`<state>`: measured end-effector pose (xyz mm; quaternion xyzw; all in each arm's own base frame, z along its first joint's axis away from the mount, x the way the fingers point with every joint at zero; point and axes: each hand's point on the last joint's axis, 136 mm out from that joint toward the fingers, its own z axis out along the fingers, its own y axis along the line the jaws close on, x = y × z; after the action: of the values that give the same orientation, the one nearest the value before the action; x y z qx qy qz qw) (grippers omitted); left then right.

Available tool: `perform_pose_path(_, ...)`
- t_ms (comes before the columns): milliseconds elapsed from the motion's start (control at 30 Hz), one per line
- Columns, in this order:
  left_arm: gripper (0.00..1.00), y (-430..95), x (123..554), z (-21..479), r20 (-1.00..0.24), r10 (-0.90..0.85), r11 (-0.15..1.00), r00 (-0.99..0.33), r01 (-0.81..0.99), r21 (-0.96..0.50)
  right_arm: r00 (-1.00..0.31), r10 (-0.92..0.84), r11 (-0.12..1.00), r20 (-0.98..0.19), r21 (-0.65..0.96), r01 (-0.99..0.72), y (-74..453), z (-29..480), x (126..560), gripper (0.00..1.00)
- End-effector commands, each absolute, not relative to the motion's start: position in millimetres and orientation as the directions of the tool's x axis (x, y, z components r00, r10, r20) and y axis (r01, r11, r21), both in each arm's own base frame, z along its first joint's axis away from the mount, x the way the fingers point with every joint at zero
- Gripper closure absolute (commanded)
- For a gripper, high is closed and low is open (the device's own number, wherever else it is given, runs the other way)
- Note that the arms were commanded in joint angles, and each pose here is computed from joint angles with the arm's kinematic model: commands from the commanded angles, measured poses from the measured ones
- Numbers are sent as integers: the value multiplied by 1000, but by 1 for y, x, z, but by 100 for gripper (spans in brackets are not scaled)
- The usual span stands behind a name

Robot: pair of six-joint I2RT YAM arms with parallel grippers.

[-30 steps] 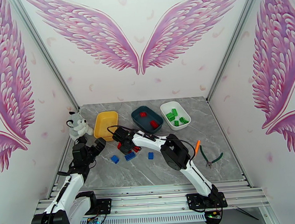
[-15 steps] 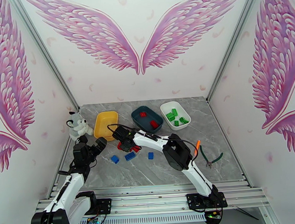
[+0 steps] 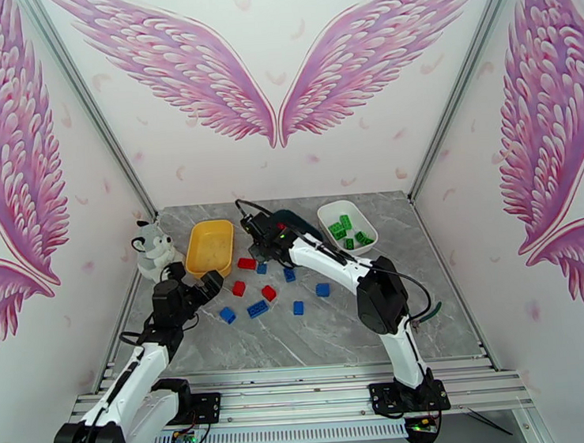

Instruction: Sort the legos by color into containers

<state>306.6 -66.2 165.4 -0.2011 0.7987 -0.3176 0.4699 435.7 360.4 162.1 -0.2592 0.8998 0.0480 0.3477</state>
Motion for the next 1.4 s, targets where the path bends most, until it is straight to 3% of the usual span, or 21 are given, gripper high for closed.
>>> perform_pose_path(0, 1, -57, 300, 189, -690, -600, 755, -405, -1, -656, -634, -329, 919, -700, -83, -385, 341, 184, 463, 83)
perform_pose_path(433, 1, -79, 293, 185, -696, -567, 764, -441, 34, -644, -703, -207, 970, -681, -47, -240, 306, 156, 538, 79)
perform_pose_path(533, 1, -82, 292, 189, -718, -535, 792, -446, 31, -610, -710, -173, 975, -683, -19, -220, 299, 149, 553, 72)
perform_pose_path(733, 1, -79, 291, 192, -749, -487, 839, -449, -3, -543, -707, -182, 970, -684, -5, -244, 297, 152, 557, 41)
perform_pose_path(900, 4, -78, 293, 192, -762, -452, 865, -464, -20, -501, -689, -189, 957, -700, 25, -288, 302, 182, 529, 30)
perform_pose_path(1100, 9, -87, 298, 184, -757, -406, 887, -512, -21, -462, -689, -210, 941, -694, 48, -336, 309, 207, 460, 29)
perform_pose_path(1367, 18, -102, 305, 155, -710, -321, 927, -626, -55, -371, -819, -29, 903, -572, 337, -268, 296, 188, 378, 25)
